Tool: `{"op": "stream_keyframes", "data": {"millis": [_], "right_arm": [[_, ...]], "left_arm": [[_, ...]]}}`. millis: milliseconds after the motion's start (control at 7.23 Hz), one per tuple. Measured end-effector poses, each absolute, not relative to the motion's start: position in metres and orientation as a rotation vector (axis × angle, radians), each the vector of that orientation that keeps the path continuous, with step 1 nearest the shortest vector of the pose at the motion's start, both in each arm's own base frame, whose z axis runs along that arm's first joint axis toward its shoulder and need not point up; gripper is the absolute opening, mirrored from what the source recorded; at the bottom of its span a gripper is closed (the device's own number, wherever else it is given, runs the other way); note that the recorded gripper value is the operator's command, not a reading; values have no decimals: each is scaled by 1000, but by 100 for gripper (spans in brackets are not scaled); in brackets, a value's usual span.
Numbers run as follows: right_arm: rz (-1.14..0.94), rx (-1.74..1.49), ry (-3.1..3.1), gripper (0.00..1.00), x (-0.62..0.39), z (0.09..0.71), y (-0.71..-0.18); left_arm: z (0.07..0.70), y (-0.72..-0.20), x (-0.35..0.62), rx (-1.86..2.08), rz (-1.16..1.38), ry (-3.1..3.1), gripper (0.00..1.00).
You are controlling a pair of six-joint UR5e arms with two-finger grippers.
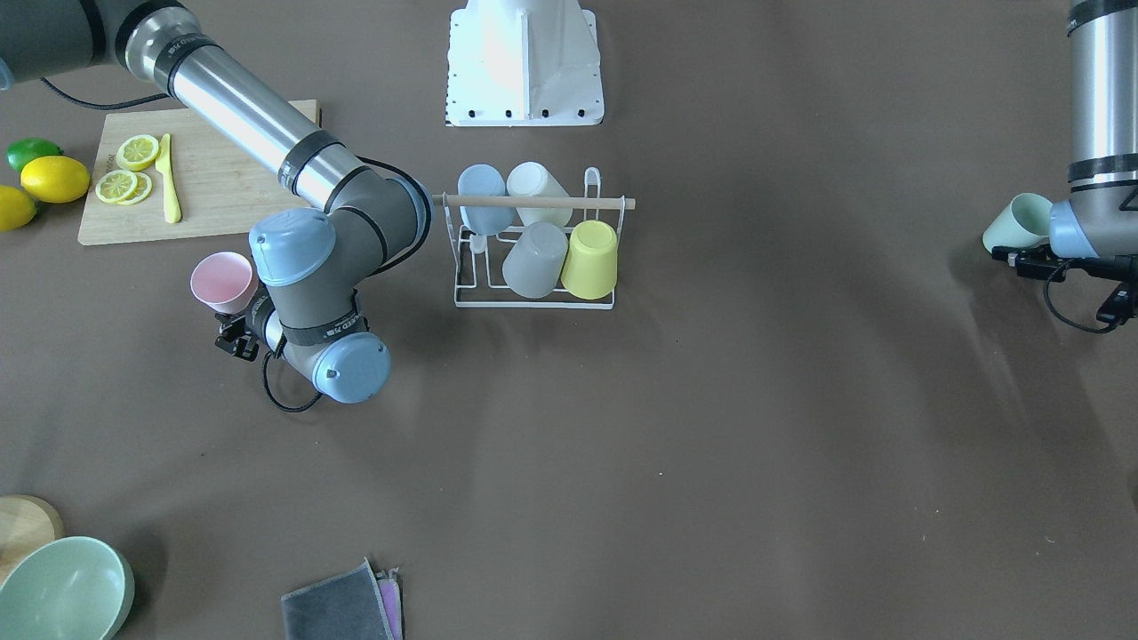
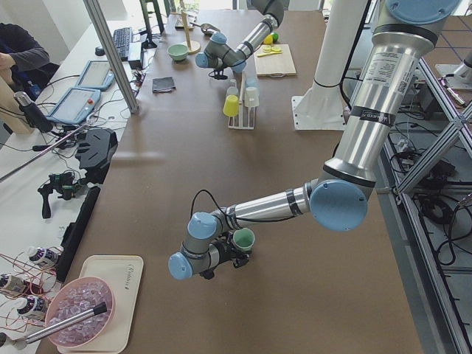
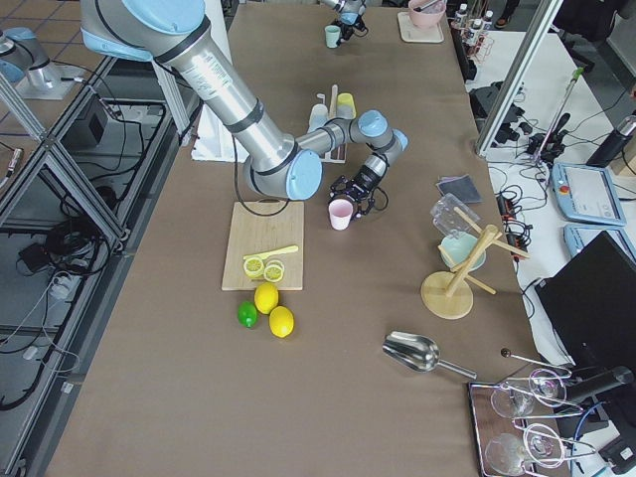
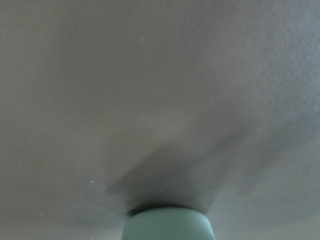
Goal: Place cup on cup holder
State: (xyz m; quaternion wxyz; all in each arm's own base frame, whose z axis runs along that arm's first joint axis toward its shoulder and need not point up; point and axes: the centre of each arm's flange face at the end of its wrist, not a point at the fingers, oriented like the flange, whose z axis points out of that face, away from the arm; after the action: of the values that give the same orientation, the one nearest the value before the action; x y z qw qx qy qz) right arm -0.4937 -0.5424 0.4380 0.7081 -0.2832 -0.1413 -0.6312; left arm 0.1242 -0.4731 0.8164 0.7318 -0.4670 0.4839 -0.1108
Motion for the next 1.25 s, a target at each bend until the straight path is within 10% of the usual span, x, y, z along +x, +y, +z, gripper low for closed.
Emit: {"op": "stream_keyframes", "data": {"millis": [415, 1245], "right_arm": [[-1405, -666, -287, 100, -494, 444, -540], [-1405, -695, -263, 100, -492, 446, -541]], "left_arm": [[805, -461, 126, -1047, -241, 1058, 21], [700, -504, 113, -978, -287, 1128, 2]]}}
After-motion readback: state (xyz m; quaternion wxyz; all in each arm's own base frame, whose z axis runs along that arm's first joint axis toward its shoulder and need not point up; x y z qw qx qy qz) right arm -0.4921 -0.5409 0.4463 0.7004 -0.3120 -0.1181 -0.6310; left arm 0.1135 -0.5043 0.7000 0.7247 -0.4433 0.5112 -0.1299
